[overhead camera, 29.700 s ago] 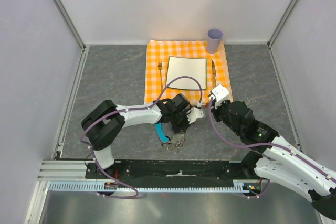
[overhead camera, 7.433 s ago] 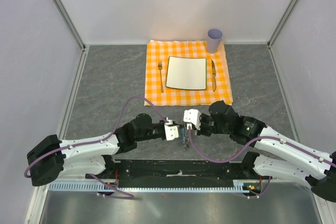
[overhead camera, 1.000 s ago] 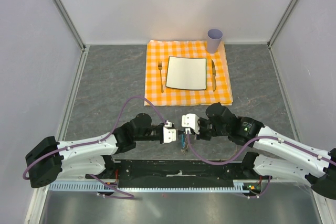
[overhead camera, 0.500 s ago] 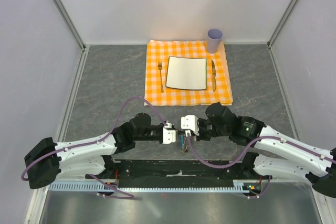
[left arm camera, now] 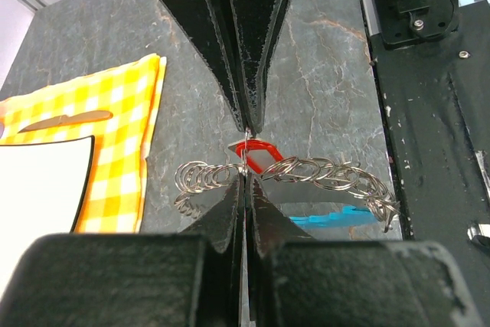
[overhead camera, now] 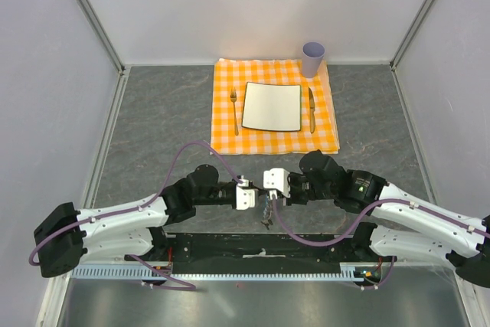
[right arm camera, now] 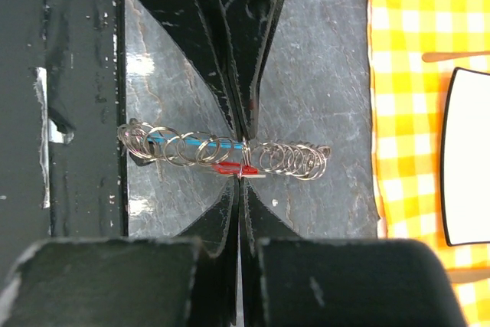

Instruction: Put the keys on the keyring

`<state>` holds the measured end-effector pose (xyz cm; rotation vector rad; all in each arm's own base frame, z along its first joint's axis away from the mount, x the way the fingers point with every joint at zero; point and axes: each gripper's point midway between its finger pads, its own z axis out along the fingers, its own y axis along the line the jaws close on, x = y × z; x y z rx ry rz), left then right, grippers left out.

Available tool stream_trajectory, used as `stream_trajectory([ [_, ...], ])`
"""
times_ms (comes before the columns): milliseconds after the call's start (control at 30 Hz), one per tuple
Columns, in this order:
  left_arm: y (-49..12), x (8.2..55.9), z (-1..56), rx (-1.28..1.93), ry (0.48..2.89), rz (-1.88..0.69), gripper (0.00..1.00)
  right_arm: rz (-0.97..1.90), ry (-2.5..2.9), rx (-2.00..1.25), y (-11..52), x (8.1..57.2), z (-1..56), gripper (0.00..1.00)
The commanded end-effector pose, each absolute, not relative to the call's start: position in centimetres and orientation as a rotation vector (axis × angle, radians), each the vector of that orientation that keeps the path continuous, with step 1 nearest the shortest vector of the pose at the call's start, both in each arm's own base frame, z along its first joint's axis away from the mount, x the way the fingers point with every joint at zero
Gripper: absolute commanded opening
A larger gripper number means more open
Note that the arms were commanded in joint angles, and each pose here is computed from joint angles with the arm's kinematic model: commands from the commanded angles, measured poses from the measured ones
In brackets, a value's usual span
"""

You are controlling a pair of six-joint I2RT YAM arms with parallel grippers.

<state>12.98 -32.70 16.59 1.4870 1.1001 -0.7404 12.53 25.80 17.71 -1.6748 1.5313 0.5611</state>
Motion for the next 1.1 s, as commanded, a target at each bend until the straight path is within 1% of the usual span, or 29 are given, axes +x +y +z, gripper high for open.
stream_trajectory([
  [0,-33.1,13.8,20.1,1.427,1.0,-0.689,0.02,0.491,1.514,-1.617,25.6,13.7,19.4,0.0],
  [233,-33.1,13.8,19.8,1.442,1.007,-0.687,0.02,0.479,1.514,-1.619,25.6,13.8,19.4,0.0],
  [600,-33.3,13.9,19.8,1.431,1.014,-0.692,0.02,0.567,1.509,-1.67,26.3,12.6,18.7,0.0],
  [1067,-33.3,13.6,19.9,1.435,1.003,-0.708,0.02,0.551,1.515,-1.652,26.4,13.0,18.7,0.0],
])
